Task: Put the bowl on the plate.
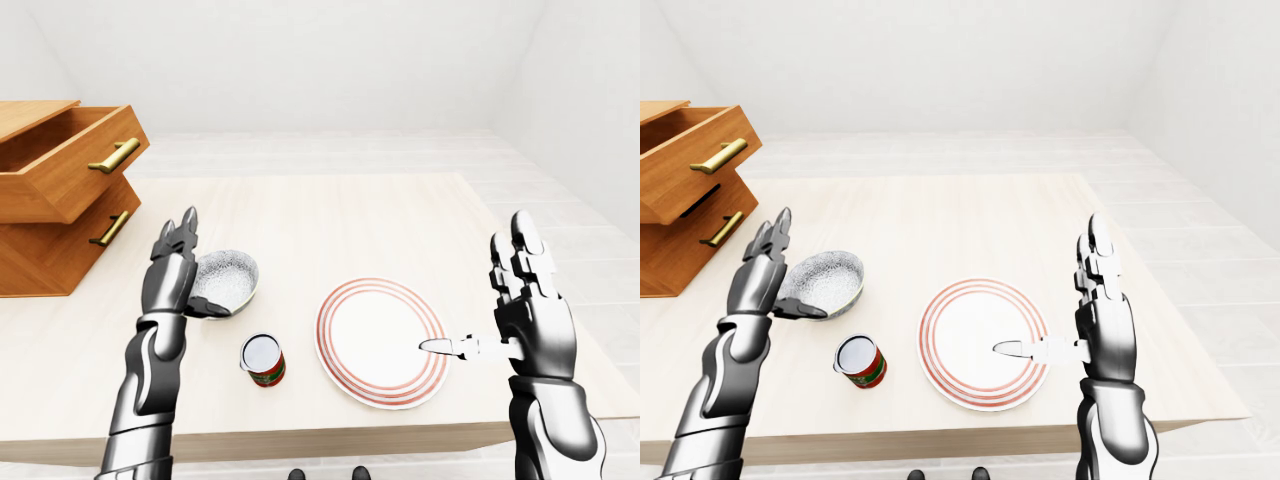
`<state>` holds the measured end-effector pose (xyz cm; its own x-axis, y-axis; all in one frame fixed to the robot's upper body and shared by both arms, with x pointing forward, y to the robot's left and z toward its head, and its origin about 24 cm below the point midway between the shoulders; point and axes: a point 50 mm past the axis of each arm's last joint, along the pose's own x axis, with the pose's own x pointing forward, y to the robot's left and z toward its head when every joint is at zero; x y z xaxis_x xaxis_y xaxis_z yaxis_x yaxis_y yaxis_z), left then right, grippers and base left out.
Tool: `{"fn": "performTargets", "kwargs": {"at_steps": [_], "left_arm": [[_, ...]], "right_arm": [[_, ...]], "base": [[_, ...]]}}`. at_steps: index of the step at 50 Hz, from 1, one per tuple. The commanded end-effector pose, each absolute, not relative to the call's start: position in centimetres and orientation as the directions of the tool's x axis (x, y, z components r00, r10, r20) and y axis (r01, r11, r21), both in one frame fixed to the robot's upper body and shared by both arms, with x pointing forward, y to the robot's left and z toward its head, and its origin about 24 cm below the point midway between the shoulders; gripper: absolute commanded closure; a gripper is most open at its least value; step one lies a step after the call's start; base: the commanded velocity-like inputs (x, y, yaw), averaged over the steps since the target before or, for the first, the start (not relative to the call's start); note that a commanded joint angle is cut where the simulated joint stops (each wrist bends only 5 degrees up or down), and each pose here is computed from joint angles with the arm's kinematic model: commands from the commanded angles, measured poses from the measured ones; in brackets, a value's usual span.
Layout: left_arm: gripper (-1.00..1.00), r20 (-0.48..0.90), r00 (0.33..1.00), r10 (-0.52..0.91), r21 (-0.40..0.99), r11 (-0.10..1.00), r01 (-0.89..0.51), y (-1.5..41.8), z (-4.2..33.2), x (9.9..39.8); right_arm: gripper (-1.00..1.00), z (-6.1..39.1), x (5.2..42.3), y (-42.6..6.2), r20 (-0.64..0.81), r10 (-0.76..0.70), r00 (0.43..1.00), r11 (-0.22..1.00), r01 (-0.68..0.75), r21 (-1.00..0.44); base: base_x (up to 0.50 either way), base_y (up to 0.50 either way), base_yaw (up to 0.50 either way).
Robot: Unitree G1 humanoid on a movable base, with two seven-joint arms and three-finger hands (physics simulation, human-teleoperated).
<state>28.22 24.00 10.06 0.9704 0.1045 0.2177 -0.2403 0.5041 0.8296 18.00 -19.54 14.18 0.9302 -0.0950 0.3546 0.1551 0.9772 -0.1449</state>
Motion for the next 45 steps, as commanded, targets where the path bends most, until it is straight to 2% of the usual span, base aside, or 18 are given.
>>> {"fn": "performTargets", "kwargs": {"at_steps": [1, 9, 22, 26, 45], "left_arm": [[-1.00, 0.186, 0.978, 0.095, 0.856, 0.473, -0.209, 24.1, 9.8, 27.5], [-1.00, 0.183, 0.979, 0.094, 0.858, 0.471, -0.206, 24.5, 10.2, 27.2], [-1.00, 0.151, 0.981, 0.120, 0.878, 0.440, -0.189, 24.7, 8.8, 26.9], [-1.00, 0.169, 0.974, 0.150, 0.901, 0.378, -0.214, 24.8, 7.9, 27.2], [-1.00, 0.157, 0.973, 0.171, 0.940, 0.275, -0.201, 24.6, 5.3, 26.5]], "right_arm": [[-1.00, 13.8, 18.1, -19.7, 0.340, -0.100, 0.935, 0.978, 0.155, -0.141], [-1.00, 13.8, 18.1, -19.7, 0.339, -0.101, 0.935, 0.978, 0.156, -0.140], [-1.00, 13.0, 18.9, -19.5, 0.307, -0.100, 0.946, 0.979, 0.149, -0.140], [-1.00, 12.7, 18.9, -19.6, 0.296, -0.104, 0.949, 0.979, 0.150, -0.136], [-1.00, 12.4, 18.9, -19.7, 0.281, -0.107, 0.954, 0.979, 0.151, -0.139]], "base": [[0.00, 0.00, 0.00], [0.00, 0.00, 0.00], [0.00, 0.00, 0.00], [0.00, 0.00, 0.00], [0.00, 0.00, 0.00]]}}
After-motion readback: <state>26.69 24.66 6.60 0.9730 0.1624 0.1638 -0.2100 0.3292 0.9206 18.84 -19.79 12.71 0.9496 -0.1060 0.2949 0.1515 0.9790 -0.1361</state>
